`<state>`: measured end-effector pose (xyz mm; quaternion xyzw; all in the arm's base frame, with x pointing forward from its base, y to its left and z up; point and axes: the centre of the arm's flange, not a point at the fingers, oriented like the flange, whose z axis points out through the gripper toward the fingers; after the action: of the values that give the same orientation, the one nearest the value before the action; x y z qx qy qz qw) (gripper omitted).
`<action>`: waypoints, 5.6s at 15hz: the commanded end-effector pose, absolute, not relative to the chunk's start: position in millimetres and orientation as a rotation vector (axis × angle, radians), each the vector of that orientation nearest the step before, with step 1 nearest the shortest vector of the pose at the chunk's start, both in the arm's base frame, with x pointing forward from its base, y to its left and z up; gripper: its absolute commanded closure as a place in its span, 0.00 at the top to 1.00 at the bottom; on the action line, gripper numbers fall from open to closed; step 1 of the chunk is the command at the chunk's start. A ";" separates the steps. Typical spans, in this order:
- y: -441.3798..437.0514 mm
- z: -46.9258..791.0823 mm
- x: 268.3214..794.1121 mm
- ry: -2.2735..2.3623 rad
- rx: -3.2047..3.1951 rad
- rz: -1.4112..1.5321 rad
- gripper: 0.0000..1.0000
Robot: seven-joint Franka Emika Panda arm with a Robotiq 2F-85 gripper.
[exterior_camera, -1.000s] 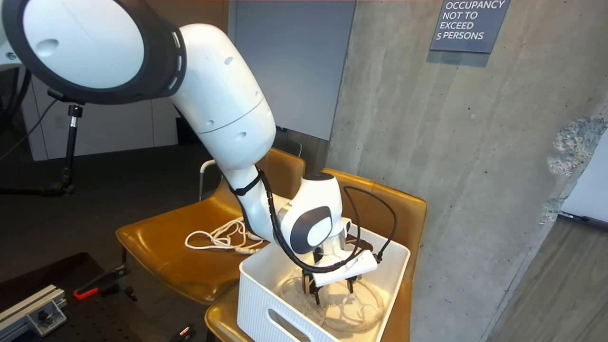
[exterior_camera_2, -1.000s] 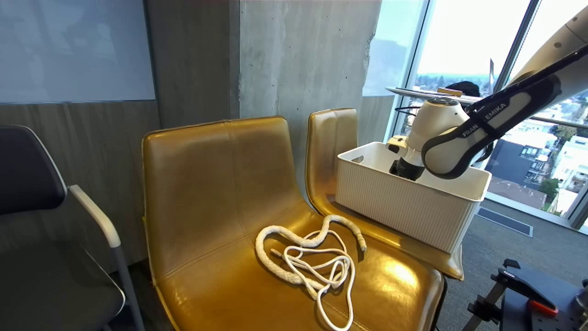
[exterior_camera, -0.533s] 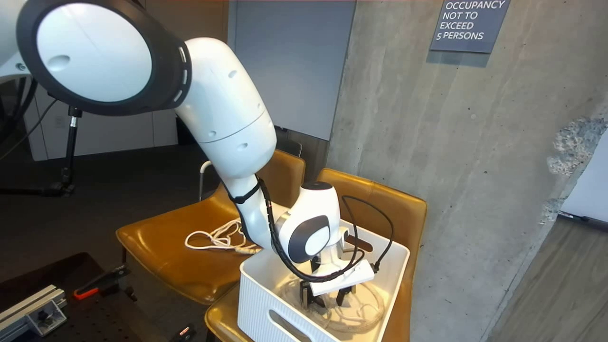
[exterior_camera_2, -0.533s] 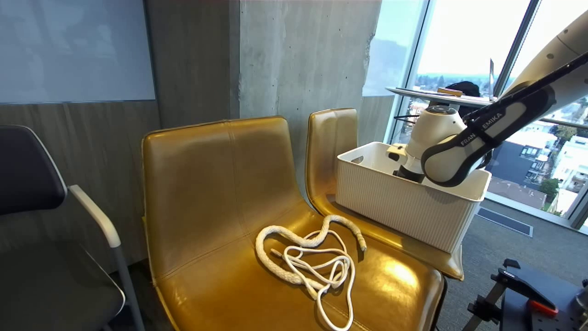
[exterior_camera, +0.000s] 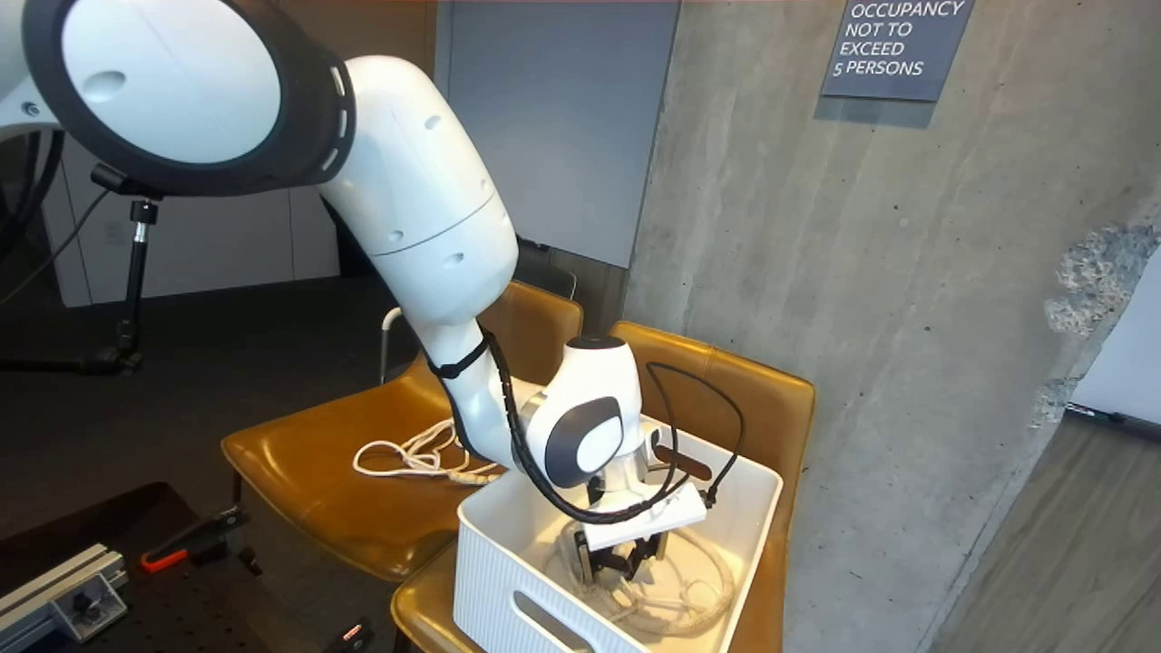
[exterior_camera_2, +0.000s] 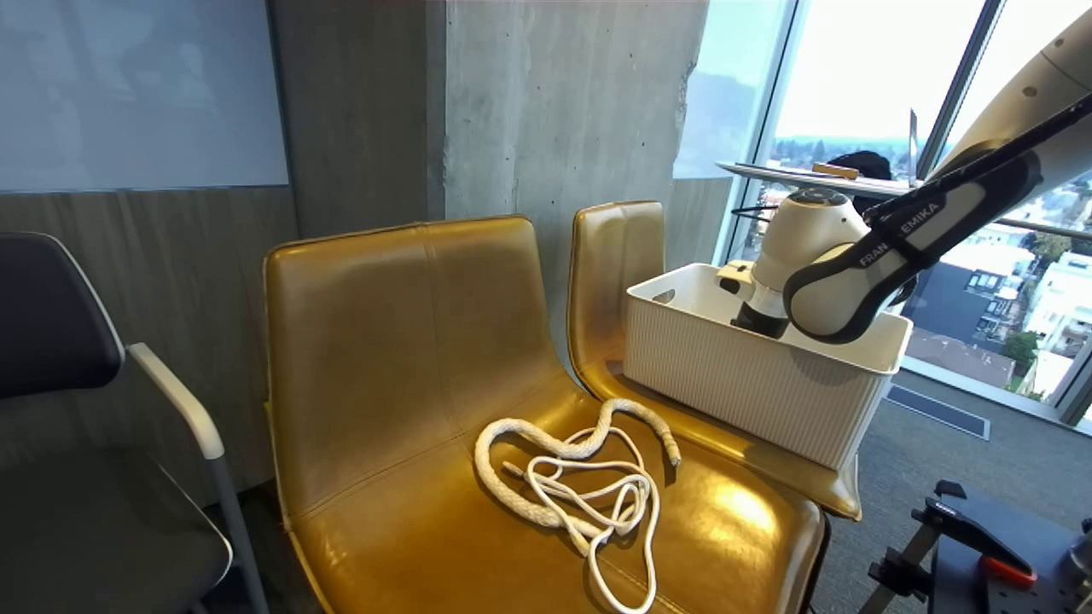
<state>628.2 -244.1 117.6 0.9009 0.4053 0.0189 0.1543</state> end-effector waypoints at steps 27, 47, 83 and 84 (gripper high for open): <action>94.8 661.9 624.2 1.086 2.240 0.616 0.00; 229.0 627.6 668.8 1.271 2.168 0.543 0.00; -12.0 311.8 588.8 1.147 2.468 0.110 1.00; -28.9 313.5 583.4 1.146 2.463 0.145 1.00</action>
<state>612.1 13.2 306.1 0.8902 0.4102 0.0157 0.1973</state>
